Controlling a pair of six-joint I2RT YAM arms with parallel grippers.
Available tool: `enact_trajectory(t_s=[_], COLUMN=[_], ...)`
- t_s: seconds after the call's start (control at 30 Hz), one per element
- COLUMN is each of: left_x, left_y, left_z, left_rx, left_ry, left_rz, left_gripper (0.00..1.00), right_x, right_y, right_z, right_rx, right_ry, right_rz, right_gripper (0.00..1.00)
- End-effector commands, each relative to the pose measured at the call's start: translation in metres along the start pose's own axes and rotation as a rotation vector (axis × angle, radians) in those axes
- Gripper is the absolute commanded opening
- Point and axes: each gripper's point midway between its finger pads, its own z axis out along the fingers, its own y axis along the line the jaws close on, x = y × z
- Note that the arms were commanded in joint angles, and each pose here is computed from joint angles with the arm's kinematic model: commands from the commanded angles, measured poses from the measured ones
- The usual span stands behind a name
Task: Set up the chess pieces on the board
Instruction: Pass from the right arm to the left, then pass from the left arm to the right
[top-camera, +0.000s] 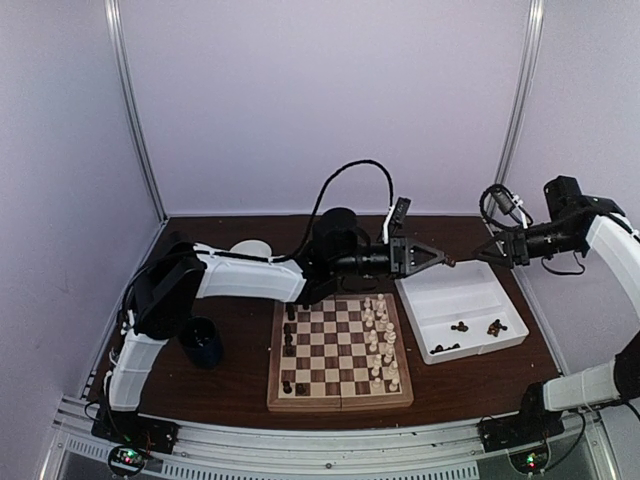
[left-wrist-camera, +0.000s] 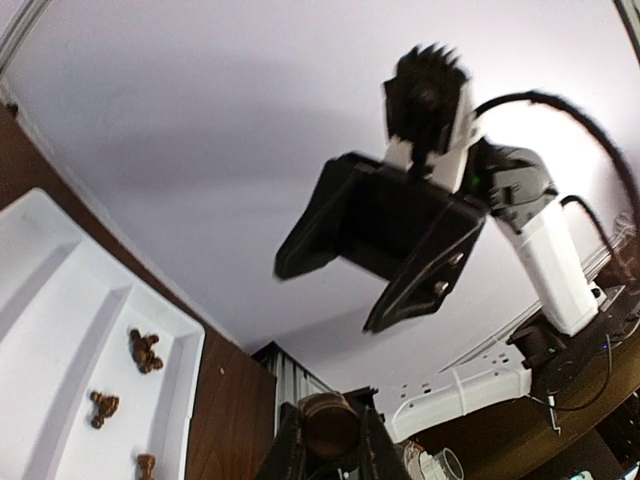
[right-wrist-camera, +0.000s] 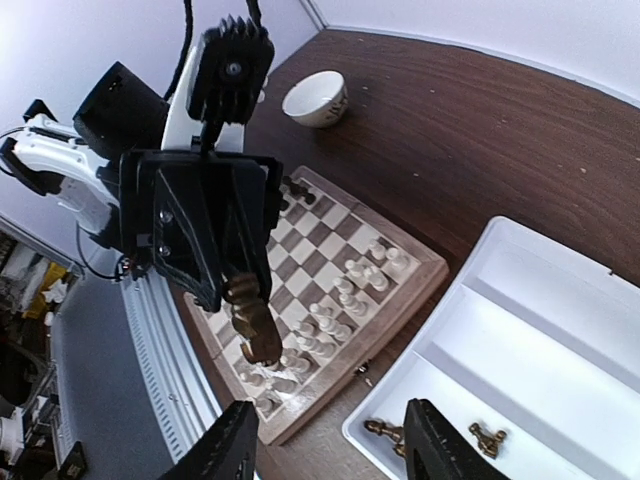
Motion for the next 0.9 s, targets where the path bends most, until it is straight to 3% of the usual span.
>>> enact_trajectory(t_s=[0.0,0.4,0.63,0.87], left_x=[-0.048,-0.056,-0.053,-0.05], left_y=[-0.053,-0.049,-0.043,-0.038], left_z=[-0.016,-0.017,-0.014,-0.01], left_rx=[0.114,0.122,0.129,0.135], left_ry=[-0.181,-0.233,-0.228,-0.223], left_rz=[0.133,0.135,0.134,0.117], left_gripper=[0.01,0.01,0.01,0.0], right_x=[-0.01,-0.03,-0.035,-0.042], right_y=[0.021,0.043,0.046,0.048], right_z=[0.004,0.013,0.021,0.019], right_rx=[-0.2,-0.414,-0.449,-0.478], right_ry=[-0.078,-0.083,-0.062,-0.08], right_rz=[0.14,0.26,0.284,0.281], right_gripper=[0.56,0.58,0.58,0.49])
